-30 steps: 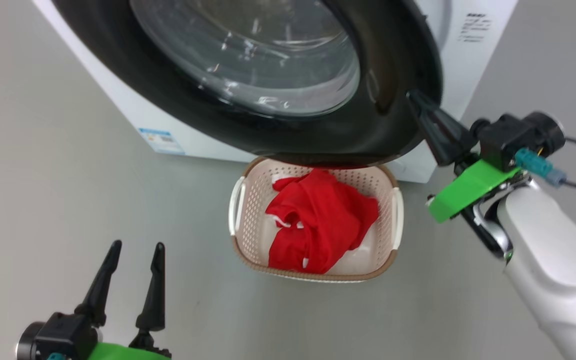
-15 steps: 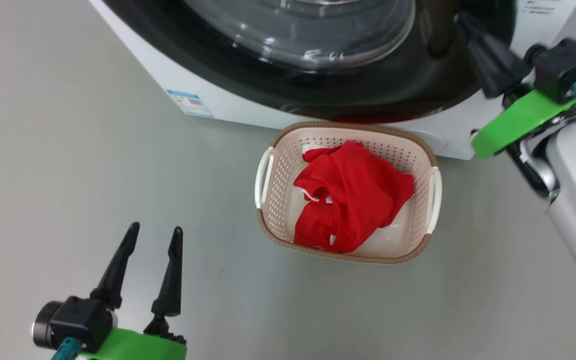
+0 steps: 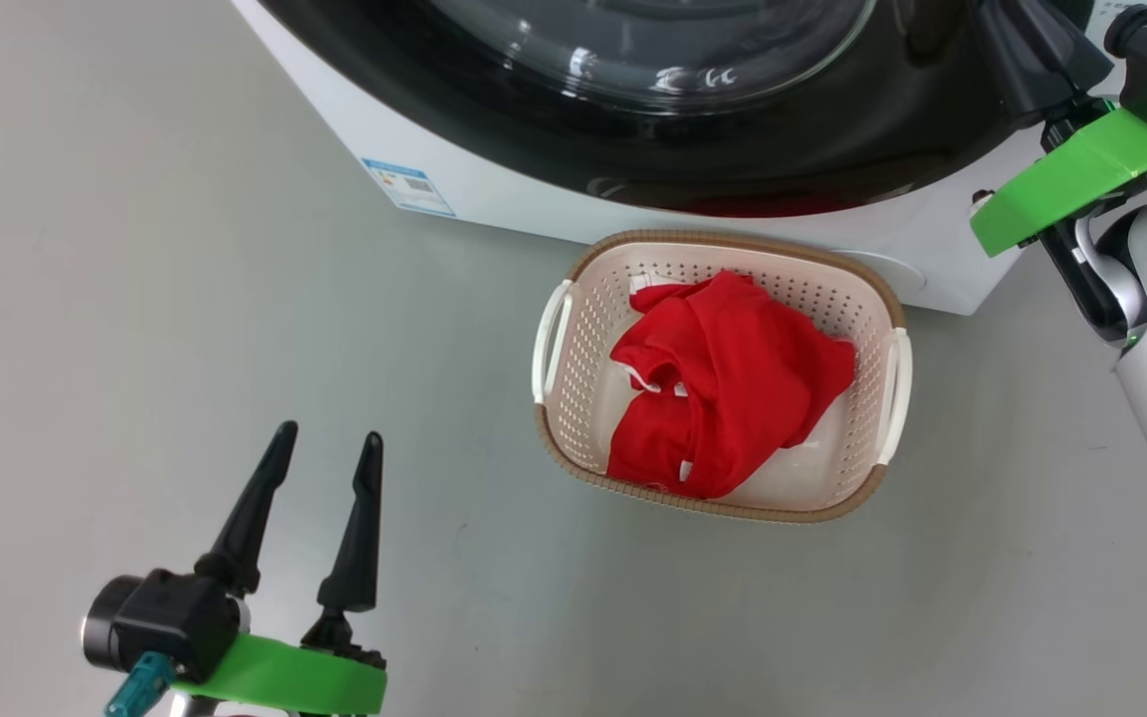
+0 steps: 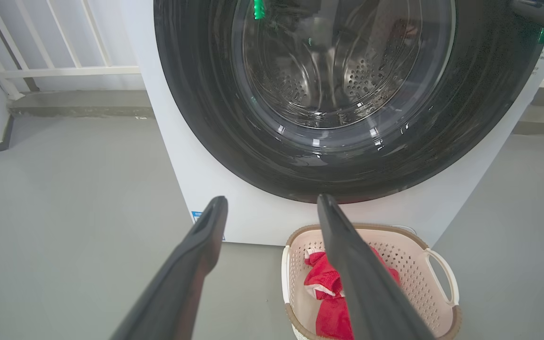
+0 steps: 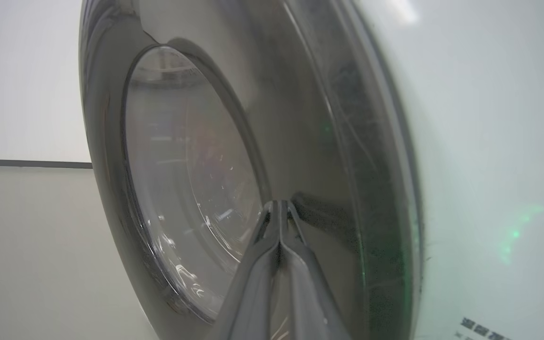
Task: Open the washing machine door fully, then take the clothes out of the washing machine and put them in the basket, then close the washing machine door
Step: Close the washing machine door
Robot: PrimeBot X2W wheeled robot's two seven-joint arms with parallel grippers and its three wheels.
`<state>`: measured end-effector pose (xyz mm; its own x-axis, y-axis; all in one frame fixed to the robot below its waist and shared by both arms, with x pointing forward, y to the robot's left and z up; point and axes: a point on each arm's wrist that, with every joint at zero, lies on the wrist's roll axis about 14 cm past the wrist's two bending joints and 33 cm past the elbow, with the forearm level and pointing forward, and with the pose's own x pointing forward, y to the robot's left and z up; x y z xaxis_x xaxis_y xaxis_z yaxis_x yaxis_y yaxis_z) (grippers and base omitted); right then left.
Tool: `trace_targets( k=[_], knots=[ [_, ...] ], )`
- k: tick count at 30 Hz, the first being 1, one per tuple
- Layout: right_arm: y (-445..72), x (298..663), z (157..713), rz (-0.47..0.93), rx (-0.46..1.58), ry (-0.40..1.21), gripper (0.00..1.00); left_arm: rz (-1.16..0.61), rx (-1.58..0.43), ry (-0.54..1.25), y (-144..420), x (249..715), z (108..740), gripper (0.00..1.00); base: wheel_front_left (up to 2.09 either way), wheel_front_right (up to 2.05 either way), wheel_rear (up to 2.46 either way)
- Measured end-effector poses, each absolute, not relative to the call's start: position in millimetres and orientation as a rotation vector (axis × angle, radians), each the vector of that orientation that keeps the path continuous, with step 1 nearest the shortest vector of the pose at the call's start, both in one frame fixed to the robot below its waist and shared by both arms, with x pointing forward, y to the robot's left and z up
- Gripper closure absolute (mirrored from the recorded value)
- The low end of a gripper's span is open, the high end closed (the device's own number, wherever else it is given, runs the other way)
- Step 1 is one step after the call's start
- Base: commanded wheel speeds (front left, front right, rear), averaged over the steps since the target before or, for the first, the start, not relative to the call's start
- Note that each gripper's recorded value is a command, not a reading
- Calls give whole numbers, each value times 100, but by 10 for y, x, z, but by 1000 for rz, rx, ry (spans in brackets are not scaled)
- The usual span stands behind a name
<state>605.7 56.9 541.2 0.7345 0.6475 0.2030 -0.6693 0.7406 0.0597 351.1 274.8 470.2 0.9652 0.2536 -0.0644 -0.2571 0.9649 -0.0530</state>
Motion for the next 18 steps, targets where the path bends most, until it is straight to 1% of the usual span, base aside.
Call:
trace_targets(
  k=[3,4,5,7,8,9,10,13,18],
  knots=[
    [539,6043,5510,717,141,-194,100,253,-73,47,2731,3527,4723,0,0,0,0],
    [523,6032,5555,715,141,-207,98,251,-80,43,2724,3535,4730,0,0,0,0],
    [500,6019,5594,711,137,-219,71,250,-88,38,2719,3544,4737,0,0,0,0],
    [432,5978,5635,701,133,-234,42,251,-117,23,2714,3566,4758,0,0,0,0],
    [386,5953,5635,691,133,-237,16,249,-131,15,2708,3586,4772,0,0,0,0],
    [343,5920,5622,683,134,-236,3,244,-138,7,2697,3611,4787,0,0,0,0],
    [306,5877,5598,678,133,-233,0,236,-144,-4,2682,3650,4814,0,0,0,0],
    [205,5725,5525,662,130,-221,0,209,-156,-29,2618,3750,4875,0,0,0,0],
    [-119,5529,5491,589,131,-213,0,161,-189,-54,2492,3876,4928,0,0,0,0]
  ],
)
